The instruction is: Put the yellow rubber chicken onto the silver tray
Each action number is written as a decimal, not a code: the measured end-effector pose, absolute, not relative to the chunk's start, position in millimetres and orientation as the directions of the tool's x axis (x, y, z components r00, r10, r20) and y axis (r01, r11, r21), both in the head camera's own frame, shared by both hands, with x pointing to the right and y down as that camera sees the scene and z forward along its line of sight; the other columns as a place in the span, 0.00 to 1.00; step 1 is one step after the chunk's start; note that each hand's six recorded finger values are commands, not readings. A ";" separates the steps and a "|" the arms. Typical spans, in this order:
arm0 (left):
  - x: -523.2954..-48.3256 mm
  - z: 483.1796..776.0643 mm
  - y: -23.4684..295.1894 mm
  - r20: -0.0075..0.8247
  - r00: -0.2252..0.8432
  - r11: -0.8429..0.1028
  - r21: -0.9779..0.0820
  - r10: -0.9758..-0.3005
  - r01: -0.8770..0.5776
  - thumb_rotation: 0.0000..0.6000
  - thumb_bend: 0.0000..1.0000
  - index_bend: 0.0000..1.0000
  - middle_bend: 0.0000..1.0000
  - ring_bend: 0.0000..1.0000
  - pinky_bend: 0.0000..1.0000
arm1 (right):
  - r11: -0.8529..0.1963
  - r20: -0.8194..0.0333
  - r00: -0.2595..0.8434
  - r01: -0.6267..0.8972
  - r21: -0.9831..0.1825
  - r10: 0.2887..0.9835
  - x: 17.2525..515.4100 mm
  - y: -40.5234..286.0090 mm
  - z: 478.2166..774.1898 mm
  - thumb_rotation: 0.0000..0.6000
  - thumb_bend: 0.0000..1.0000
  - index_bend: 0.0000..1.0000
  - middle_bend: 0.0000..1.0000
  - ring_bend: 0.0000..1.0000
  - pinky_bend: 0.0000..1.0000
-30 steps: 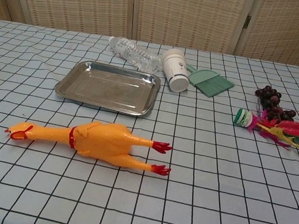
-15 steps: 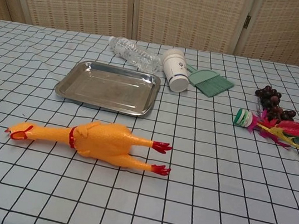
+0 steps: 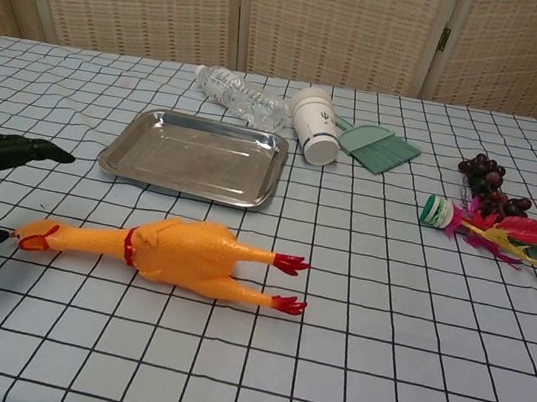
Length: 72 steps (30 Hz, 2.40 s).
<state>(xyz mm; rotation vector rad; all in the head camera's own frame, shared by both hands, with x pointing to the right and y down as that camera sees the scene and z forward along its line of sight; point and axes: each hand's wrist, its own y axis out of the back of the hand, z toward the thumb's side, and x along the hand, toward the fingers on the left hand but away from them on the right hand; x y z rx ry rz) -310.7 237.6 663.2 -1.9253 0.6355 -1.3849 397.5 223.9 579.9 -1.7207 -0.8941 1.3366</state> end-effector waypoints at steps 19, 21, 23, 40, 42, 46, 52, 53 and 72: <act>-270.4 710.4 235.0 0.690 0.327 -0.714 -0.698 -0.646 0.062 1.00 0.41 0.26 0.00 0.00 0.09 | -0.473 -0.453 0.193 0.073 -0.878 0.871 401.2 222.9 580.8 1.00 0.14 0.00 0.00 0.00 0.00; -266.9 713.1 234.6 0.684 0.329 -0.708 -0.704 -0.652 0.059 1.00 0.41 0.31 0.00 0.00 0.09 | -0.473 -0.453 0.193 0.073 -0.878 0.870 401.3 223.0 580.6 1.00 0.14 0.00 0.00 0.00 0.00; -264.3 716.7 234.5 0.682 0.330 -0.706 -0.706 -0.653 0.061 1.00 0.41 0.33 0.00 0.00 0.09 | -0.473 -0.453 0.192 0.074 -0.878 0.871 401.4 223.1 580.0 1.00 0.14 0.00 0.00 0.00 0.00; -254.2 710.5 223.1 0.543 0.341 -0.589 -0.807 -0.767 -0.039 1.00 0.59 0.84 0.27 0.13 0.14 | -0.492 -0.471 0.197 0.072 -0.868 0.860 400.5 225.5 581.1 1.00 0.14 0.00 0.00 0.00 0.00; -255.5 711.0 225.4 0.540 0.337 -0.585 -0.810 -0.771 -0.041 1.00 0.62 0.86 0.31 0.16 0.14 | -0.491 -0.470 0.198 0.073 -0.868 0.860 400.3 225.6 580.8 1.00 0.14 0.00 0.00 0.00 0.00; -256.4 712.7 227.3 0.546 0.333 -0.588 -0.808 -0.769 -0.032 1.00 0.66 0.87 0.38 0.21 0.17 | -0.496 -0.475 0.202 0.071 -0.865 0.857 399.3 227.1 580.9 1.00 0.14 0.00 0.00 0.00 0.00; -256.9 713.9 227.9 0.540 0.325 -0.583 -0.811 -0.777 -0.046 1.00 0.74 0.88 0.57 0.45 0.52 | -0.512 -0.490 0.205 0.073 -0.856 0.847 399.2 228.3 582.4 1.00 0.14 0.00 0.00 0.00 0.00; -256.5 713.6 228.1 0.536 0.327 -0.583 -0.810 -0.778 -0.061 1.00 0.74 0.88 0.59 0.50 0.59 | -0.514 -0.492 0.205 0.072 -0.855 0.846 399.4 228.3 582.8 1.00 0.14 0.00 0.00 0.00 0.00; -259.0 691.8 224.4 0.426 0.415 -0.595 -0.578 -0.804 -0.559 1.00 0.75 0.89 0.66 0.69 0.77 | -0.553 -0.511 0.244 0.150 -0.820 0.824 380.5 229.4 585.5 1.00 0.14 0.00 0.00 0.00 0.00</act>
